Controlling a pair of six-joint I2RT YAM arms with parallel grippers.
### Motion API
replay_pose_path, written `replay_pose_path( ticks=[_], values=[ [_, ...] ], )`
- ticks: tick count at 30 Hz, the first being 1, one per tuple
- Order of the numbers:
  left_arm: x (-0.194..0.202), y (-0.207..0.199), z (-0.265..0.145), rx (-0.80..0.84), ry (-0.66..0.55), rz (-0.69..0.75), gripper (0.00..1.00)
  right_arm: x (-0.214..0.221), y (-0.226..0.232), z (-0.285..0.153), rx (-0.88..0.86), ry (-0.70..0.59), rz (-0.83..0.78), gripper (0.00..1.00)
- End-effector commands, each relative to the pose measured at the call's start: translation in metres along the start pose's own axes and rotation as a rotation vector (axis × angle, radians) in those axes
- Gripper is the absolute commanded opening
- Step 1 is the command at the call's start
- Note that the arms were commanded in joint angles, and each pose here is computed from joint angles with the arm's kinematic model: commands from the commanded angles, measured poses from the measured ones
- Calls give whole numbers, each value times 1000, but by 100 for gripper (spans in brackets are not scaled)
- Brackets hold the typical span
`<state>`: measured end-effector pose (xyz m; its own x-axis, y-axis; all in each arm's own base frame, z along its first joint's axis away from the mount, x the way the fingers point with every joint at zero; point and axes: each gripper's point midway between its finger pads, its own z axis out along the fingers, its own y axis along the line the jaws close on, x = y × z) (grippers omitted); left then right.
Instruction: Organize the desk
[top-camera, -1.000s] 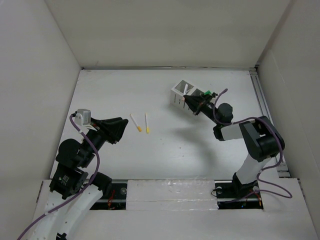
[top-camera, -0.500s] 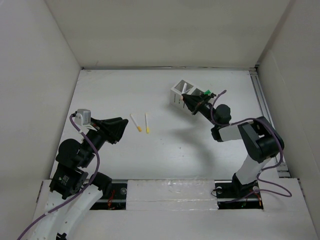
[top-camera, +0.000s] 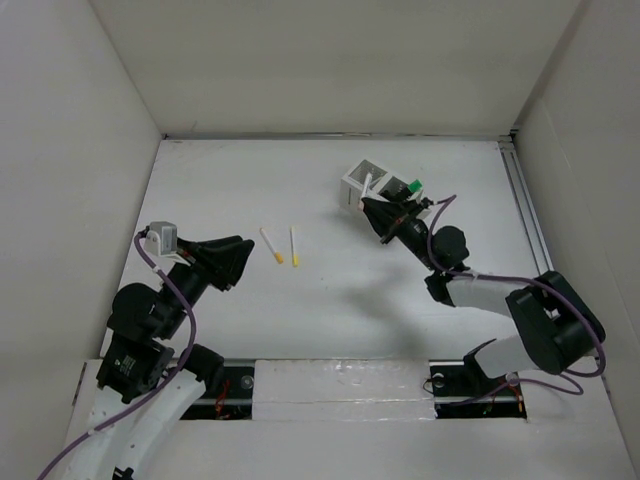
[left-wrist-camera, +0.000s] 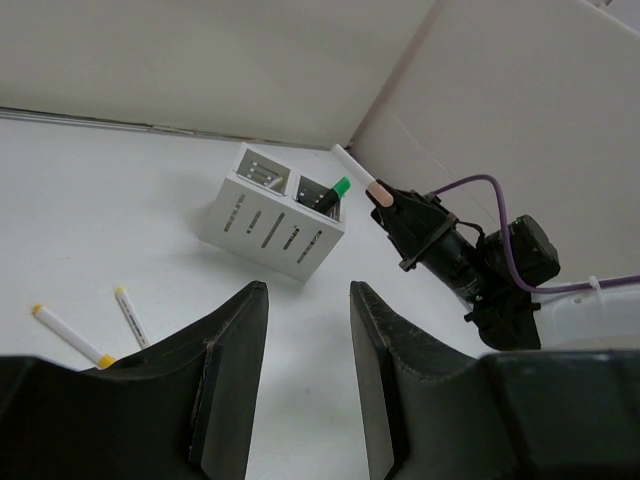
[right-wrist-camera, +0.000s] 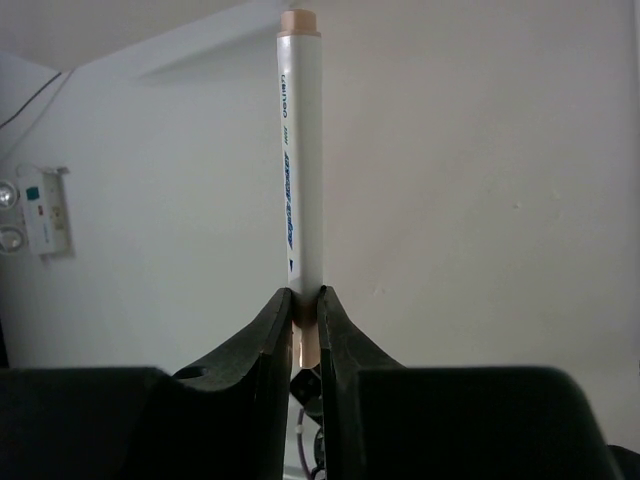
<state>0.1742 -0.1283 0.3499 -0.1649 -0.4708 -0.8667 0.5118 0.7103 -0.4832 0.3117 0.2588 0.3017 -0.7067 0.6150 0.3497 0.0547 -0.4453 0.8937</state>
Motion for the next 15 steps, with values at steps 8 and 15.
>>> replay_pose_path(
  ticks=[8, 15],
  values=[
    [-19, -12, -8, 44, -67, 12, 35, -37, 4, 15, -66, -89, 398, 6],
    [-20, -11, -7, 36, -71, 9, 35, -51, 18, 28, -141, -224, 489, 5]
  ],
)
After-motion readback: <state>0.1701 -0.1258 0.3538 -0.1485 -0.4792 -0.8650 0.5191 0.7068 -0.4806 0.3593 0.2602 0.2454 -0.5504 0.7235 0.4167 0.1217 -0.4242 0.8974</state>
